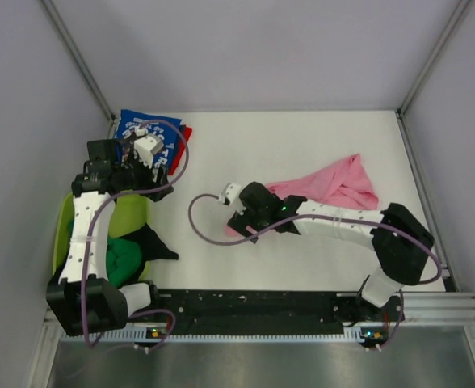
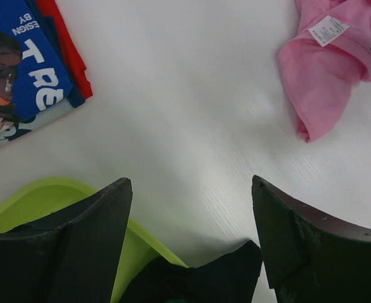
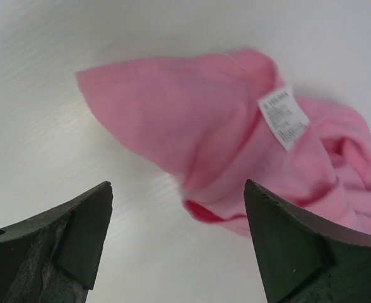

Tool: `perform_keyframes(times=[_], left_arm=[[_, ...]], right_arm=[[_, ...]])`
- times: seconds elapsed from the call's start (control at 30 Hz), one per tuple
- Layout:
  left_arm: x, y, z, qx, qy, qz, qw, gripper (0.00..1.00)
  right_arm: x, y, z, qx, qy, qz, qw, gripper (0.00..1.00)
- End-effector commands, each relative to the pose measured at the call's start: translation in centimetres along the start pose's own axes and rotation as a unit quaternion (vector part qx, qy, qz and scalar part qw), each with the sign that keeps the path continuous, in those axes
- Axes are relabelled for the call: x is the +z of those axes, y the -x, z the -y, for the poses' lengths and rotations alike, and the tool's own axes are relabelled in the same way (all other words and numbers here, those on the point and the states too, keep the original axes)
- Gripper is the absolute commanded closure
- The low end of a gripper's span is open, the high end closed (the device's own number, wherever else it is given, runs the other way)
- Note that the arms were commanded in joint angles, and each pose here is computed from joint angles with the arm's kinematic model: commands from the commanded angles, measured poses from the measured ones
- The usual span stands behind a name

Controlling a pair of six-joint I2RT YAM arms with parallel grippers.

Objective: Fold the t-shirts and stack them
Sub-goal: Flatten out the tshirt

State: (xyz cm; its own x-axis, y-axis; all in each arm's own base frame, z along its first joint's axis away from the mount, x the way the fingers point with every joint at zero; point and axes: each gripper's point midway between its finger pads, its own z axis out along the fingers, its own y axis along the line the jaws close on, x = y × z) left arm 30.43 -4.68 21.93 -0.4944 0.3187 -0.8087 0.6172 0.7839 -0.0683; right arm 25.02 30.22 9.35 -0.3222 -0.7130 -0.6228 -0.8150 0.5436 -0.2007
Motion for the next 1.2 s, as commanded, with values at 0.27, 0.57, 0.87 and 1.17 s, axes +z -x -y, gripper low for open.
perform_keyframes(times=[0.27,0.57,0.87,1.17], left_arm=[[-2.1,-0.4,-2.9,0.009,0.102,-0.003,0.995,0.19],[-2.6,-0.3,-3.6,-0.002,0.12,-0.005,0.993,0.19],[-6.8,0.5,-7.3,-0.051,0.205,0.04,0.977,0.16],[-6.4,4.7,-1.4,0.024,0.052,0.136,0.989,0.16]], right_arm=[[7.7,3.6,-6.7,-0.128,0.051,-0.026,0.99,0.31],[5.9,6.8,-7.0,-0.115,0.072,-0.016,0.991,1.0],[-18.8,29.0,-4.0,-0.096,0.189,0.349,0.913,1.0],[-23.0,11.3,15.8,0.214,-0.049,0.327,0.919,1.0]])
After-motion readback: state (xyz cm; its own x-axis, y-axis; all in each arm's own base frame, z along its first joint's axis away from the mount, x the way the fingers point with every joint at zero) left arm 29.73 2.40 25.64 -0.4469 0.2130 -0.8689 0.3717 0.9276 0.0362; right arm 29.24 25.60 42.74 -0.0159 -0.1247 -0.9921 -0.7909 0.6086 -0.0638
